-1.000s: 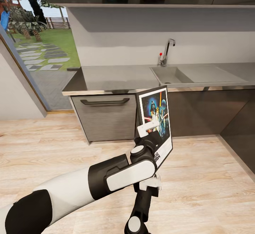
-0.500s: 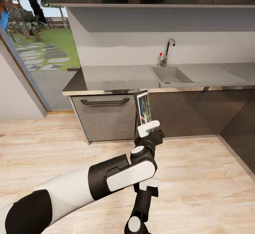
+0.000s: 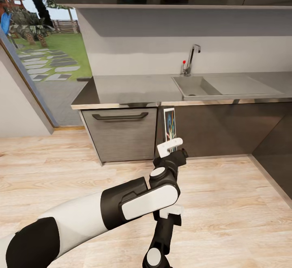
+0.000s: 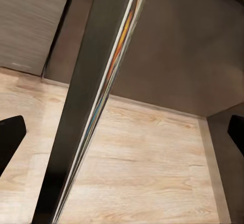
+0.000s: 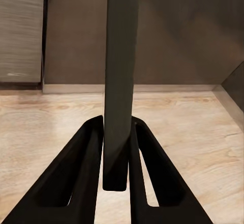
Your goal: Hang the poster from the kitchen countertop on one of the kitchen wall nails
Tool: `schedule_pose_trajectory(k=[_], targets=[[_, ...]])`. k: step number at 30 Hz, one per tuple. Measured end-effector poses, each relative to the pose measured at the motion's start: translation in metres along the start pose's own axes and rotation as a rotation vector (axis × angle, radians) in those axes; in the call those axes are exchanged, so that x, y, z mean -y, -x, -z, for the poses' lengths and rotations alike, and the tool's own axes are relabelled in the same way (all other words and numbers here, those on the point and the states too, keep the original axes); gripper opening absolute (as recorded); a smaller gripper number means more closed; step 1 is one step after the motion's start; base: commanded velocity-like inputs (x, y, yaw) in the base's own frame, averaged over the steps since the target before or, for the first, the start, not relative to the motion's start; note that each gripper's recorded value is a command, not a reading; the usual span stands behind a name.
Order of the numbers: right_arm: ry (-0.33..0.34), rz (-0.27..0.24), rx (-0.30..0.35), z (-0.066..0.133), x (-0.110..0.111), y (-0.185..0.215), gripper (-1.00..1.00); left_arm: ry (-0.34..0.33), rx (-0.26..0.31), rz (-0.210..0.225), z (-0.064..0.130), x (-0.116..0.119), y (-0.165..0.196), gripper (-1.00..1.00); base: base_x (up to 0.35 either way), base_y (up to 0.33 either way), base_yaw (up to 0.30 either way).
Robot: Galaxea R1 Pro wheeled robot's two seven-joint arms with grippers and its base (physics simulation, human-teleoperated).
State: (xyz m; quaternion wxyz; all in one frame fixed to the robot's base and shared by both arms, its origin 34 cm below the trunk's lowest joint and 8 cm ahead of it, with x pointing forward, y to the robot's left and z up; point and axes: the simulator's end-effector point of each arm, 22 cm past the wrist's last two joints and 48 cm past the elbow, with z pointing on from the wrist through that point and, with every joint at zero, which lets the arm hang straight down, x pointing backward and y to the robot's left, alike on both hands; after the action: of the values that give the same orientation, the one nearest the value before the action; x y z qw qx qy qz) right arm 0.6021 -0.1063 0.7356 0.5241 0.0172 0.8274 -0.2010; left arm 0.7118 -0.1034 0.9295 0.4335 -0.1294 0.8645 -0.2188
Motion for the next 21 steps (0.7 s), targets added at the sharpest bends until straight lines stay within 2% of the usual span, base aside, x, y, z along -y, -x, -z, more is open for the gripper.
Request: schedule_pose_trajectory(k=[14,21], targets=[[0.003,-0.017,-0.033,0.000,-0.001,-0.008,-1.00,0.008,0.000,0.001,0.001,-0.002,0.000,1.00,0.000,0.000,0.000],[0.003,-0.026,-0.067,-0.001,0.000,-0.017,-1.00,-0.035,0.000,0.011,0.012,0.012,0.003,1.00,0.000,0.000,0.000]])
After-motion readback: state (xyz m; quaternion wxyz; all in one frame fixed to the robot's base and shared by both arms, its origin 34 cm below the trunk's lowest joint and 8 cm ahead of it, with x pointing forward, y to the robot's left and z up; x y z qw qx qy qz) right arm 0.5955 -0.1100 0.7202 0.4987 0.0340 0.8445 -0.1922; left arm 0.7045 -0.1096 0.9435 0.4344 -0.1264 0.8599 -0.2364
